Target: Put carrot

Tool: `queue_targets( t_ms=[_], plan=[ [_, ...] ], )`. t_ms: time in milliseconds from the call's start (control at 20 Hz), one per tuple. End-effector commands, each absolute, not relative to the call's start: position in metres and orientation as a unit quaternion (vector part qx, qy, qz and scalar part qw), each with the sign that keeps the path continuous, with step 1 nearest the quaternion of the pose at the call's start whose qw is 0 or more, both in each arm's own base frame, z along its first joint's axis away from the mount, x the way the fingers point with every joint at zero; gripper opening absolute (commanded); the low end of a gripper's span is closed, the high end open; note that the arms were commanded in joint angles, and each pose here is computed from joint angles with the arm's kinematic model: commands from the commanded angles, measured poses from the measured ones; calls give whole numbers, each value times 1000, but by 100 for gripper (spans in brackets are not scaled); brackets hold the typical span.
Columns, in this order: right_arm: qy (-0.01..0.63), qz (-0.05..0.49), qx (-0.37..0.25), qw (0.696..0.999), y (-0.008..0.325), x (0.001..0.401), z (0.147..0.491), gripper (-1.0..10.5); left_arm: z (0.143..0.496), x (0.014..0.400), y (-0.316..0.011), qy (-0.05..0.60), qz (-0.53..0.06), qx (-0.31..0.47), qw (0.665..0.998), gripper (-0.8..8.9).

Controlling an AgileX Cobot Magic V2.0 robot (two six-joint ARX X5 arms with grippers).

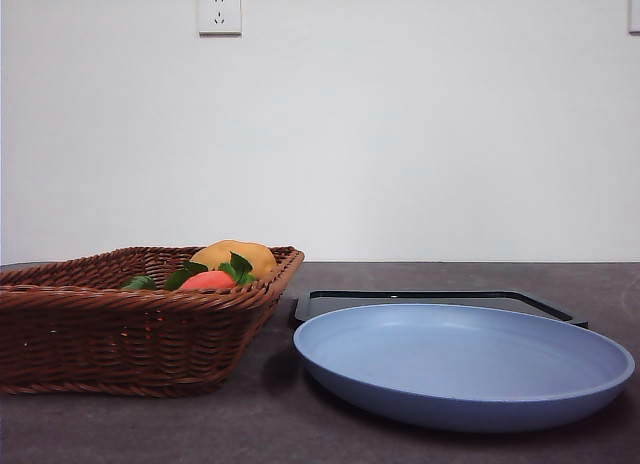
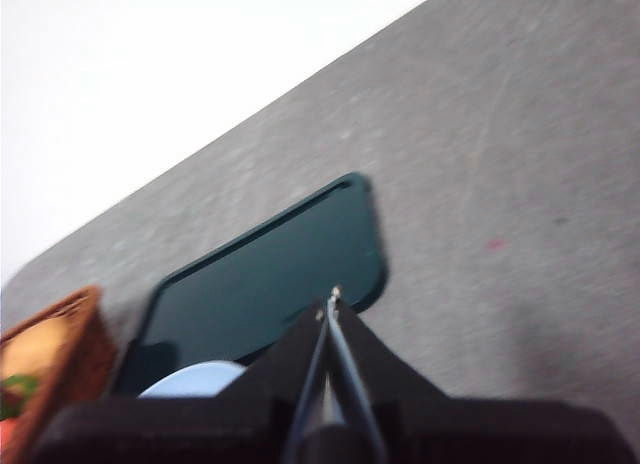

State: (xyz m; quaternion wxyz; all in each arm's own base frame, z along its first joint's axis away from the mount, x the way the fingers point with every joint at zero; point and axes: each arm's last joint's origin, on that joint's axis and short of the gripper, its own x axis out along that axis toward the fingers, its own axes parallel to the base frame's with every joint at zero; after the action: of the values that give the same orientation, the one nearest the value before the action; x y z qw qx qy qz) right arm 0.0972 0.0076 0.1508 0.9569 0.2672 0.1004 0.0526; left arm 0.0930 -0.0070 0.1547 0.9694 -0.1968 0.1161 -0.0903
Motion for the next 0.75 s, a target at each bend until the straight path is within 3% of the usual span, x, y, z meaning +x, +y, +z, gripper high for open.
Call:
queue_targets(
  t_ms=[50, 350, 750],
  plan=[
    [108, 79, 284, 949, 9, 97, 155, 4, 158, 93, -7, 110, -91, -218, 966, 7],
    [156, 99, 290, 939, 11, 94, 179, 4, 179, 94, -8, 142, -101, -221, 960, 7],
    [224, 118, 263, 931, 13, 102, 218, 4, 212, 116, -12, 210, -162, -216, 940, 7]
  ],
)
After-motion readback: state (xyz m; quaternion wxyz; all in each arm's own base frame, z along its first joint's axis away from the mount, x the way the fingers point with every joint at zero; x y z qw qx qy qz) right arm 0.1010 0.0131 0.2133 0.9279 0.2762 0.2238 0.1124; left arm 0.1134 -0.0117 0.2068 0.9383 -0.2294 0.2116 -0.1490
